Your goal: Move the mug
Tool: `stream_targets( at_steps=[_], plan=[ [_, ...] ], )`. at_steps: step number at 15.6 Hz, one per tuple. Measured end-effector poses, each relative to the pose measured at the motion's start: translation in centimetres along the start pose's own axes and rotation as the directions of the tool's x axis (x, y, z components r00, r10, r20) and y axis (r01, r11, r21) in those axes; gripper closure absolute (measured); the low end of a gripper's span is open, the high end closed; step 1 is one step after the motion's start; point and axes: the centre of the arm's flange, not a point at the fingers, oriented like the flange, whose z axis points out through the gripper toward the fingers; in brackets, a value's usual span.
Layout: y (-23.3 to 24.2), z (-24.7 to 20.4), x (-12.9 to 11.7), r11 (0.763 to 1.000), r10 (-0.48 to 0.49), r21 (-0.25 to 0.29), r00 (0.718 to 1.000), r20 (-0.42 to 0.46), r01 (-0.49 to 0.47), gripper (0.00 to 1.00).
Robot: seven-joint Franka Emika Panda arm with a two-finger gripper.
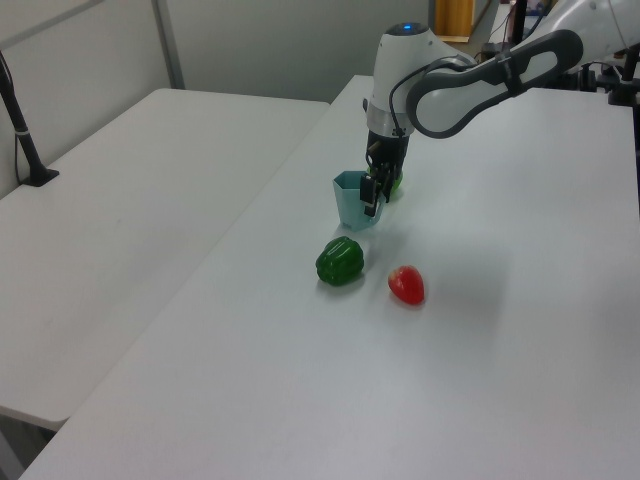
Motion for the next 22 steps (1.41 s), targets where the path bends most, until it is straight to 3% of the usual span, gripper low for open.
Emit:
stream_targets(
  at_steps=[1, 3, 5, 7, 14, 18, 22],
  plan=[
    [0.0, 0.0, 0.0, 1.000, -0.002, -0.002, 1.000, 0.000, 0.002, 0.37],
    [-0.3, 0.1, -0.1, 1.000, -0.006, -0.003, 1.000, 0.000, 0.006, 0.56],
    [-0.4, 0.0, -0.1, 1.000, -0.008, -0.003, 1.000, 0.000, 0.008, 0.61],
    [-0.5, 0.0, -0.1, 1.000, -0.008, -0.003, 1.000, -0.002, 0.008, 0.74],
    [-0.4, -0.5, 0.2, 1.000, -0.007, -0.002, 1.000, -0.012, 0.007, 0.74],
    [-0.1, -3.4, 0.6, 1.000, -0.002, -0.002, 0.999, -0.035, 0.002, 0.74],
    [0.5, -6.6, -1.0, 1.000, 0.002, -0.013, 1.000, 0.005, -0.002, 0.74]
  ],
)
